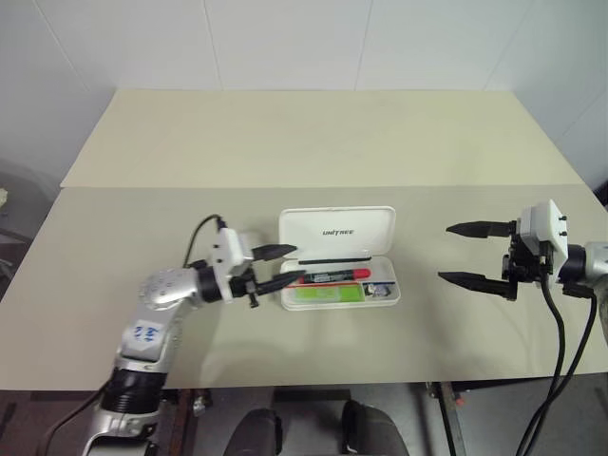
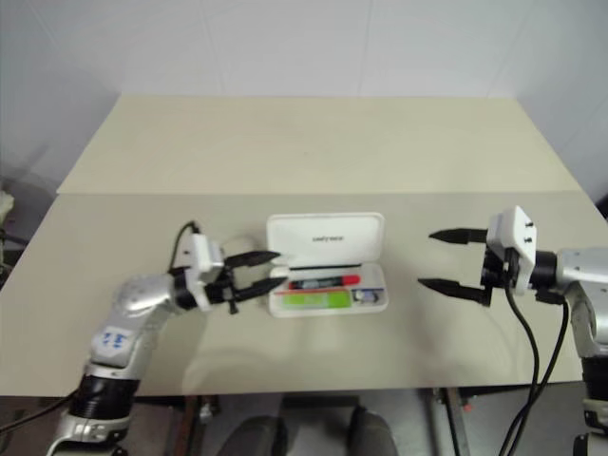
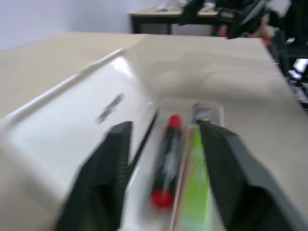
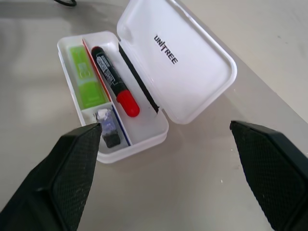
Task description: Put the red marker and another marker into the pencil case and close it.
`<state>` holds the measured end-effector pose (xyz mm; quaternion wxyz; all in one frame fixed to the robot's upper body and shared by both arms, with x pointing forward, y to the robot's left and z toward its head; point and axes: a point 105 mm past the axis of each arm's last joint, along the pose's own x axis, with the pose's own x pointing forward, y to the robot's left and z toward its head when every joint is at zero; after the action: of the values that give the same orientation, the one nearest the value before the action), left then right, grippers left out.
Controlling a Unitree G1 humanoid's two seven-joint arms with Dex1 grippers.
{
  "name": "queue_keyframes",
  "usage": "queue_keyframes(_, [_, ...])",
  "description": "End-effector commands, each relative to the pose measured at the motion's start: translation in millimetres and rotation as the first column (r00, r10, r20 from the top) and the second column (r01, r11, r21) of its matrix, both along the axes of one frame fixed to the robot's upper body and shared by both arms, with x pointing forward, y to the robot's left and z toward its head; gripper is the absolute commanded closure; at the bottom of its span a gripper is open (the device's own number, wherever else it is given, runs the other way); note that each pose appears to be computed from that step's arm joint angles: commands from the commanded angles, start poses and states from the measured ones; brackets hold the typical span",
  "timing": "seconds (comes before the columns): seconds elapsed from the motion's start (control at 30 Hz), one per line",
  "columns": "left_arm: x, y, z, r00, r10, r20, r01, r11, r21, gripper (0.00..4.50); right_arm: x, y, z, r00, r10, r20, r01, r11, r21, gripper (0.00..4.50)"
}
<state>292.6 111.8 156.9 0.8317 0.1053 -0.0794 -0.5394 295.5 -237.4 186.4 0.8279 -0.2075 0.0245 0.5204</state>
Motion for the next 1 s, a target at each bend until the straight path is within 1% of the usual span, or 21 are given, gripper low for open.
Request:
queue_keyframes(0.03, [-4.9,21.9,22.5,0.995,0.056,0.086,-0.055,0.998,-0.023,3.54,5.9,1.9,12.1,0.998,0.029,0.056,-0.03,0.999,0.017,0.0])
queue_keyframes(0.07, [-3.7,31.0,23.3,0.992,0.087,0.094,-0.087,0.996,-0.012,3.83,6.9,4.1,14.7,0.998,0.043,0.054,-0.045,0.998,0.043,0.0])
queue_keyframes(0.1, [-2.0,37.8,23.5,0.988,0.114,0.101,-0.114,0.993,-0.002,4.23,7.7,5.8,16.2,0.997,0.055,0.056,-0.058,0.997,0.055,0.0])
queue_keyframes(0.13, [1.2,44.6,23.4,0.983,0.148,0.105,-0.149,0.989,0.004,4.47,7.1,8.2,16.7,0.996,0.076,0.05,-0.079,0.995,0.067,0.0])
queue_keyframes(0.17, [4.3,50.2,23.4,0.978,0.18,0.11,-0.181,0.983,0.007,4.47,6.1,10.2,16.5,0.995,0.095,0.041,-0.098,0.992,0.074,0.0])
queue_keyframes(0.23, [11.8,57.5,24.4,0.963,0.243,0.117,-0.244,0.97,-0.005,4.47,2.4,15.8,21.0,0.986,0.146,0.077,-0.153,0.982,0.106,0.0])
queue_keyframes(0.33, [26.7,65.1,22.5,0.935,0.339,0.104,-0.339,0.941,-0.017,4.47,-4.2,22.1,22.2,0.974,0.21,0.082,-0.219,0.967,0.129,0.0])
queue_keyframes(0.43, [41.3,64.5,18.0,0.915,0.397,0.073,-0.396,0.918,-0.029,4.47,-4.7,24.4,20.4,0.973,0.219,0.075,-0.227,0.965,0.131,0.0])
queue_keyframes(0.53, [61.1,57.1,11.6,0.895,0.446,0.022,-0.445,0.895,-0.039,4.47,-2.9,24.1,16.8,0.974,0.214,0.068,-0.221,0.969,0.112,0.0])
queue_keyframes(0.63, [79.2,34.2,6.2,0.903,0.429,-0.029,-0.429,0.902,-0.049,4.47,-2.1,23.3,15.0,0.976,0.207,0.067,-0.213,0.972,0.1,0.0])
queue_keyframes(0.77, [89.8,10.1,3.5,0.927,0.37,-0.065,-0.373,0.927,-0.045,4.47,-1.9,23.0,15.8,0.977,0.199,0.074,-0.205,0.974,0.097,0.0])
queue_keyframes(0.8, [90.6,6.7,3.3,0.931,0.36,-0.064,-0.363,0.931,-0.042,4.47,-2.0,22.9,15.9,0.977,0.198,0.075,-0.205,0.974,0.096,0.0])
queue_keyframes(0.9, [85.9,-13.6,11.5,0.967,0.25,-0.049,-0.253,0.965,-0.069,4.47,-3.7,22.9,16.0,0.978,0.196,0.075,-0.202,0.975,0.092,0.0])
queue_keyframes(1.0, [79.8,-17.7,17.7,0.982,0.189,-0.026,-0.191,0.978,-0.086,4.47,-4.7,23.0,16.4,0.978,0.193,0.076,-0.2,0.976,0.091,0.0])
